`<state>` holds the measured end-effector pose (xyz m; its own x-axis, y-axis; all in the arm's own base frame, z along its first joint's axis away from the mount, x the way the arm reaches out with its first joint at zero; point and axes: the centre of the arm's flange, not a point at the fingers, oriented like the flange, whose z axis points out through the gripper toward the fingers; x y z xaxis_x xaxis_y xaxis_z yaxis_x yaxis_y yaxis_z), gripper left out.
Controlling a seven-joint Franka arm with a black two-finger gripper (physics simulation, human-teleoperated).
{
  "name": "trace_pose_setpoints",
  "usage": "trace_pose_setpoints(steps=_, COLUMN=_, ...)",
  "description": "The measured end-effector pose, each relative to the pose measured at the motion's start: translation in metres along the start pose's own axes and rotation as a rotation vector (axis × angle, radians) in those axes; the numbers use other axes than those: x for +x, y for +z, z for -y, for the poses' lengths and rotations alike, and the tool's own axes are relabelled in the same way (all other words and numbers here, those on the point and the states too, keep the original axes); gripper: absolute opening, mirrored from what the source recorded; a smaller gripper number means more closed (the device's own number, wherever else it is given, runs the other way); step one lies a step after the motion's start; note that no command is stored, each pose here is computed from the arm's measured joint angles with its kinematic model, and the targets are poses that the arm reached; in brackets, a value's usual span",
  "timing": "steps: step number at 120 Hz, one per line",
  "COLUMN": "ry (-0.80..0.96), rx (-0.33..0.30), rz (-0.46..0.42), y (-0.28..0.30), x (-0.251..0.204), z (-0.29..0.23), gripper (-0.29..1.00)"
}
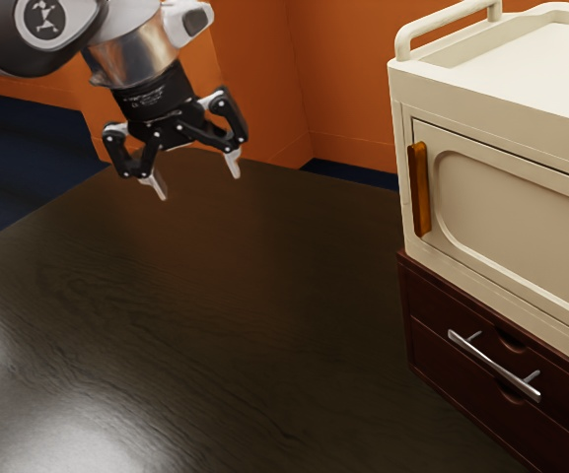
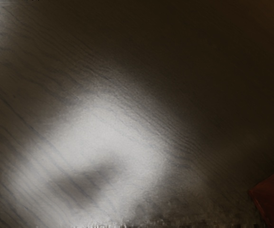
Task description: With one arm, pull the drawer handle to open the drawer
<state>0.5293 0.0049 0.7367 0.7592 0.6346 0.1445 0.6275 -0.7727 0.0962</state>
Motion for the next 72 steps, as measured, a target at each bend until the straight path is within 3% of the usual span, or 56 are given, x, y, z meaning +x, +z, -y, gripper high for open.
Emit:
trace_pose_setpoints(steps=25, ry=0.159, rx=0.01, rz=0.041, y=0.001, x=-0.008, z=0.012, gripper=0.68)
trace_pose_setpoints(steps=45, ry=0.27, rx=-0.014, rz=0.087, y=-0.001, x=-0.14, z=-0.012, gripper=0.68)
trace_pose_setpoints(steps=72, ry=0.183, rx=-0.107, rz=0.119, y=0.029, x=-0.247, z=-0.054, gripper=0.68)
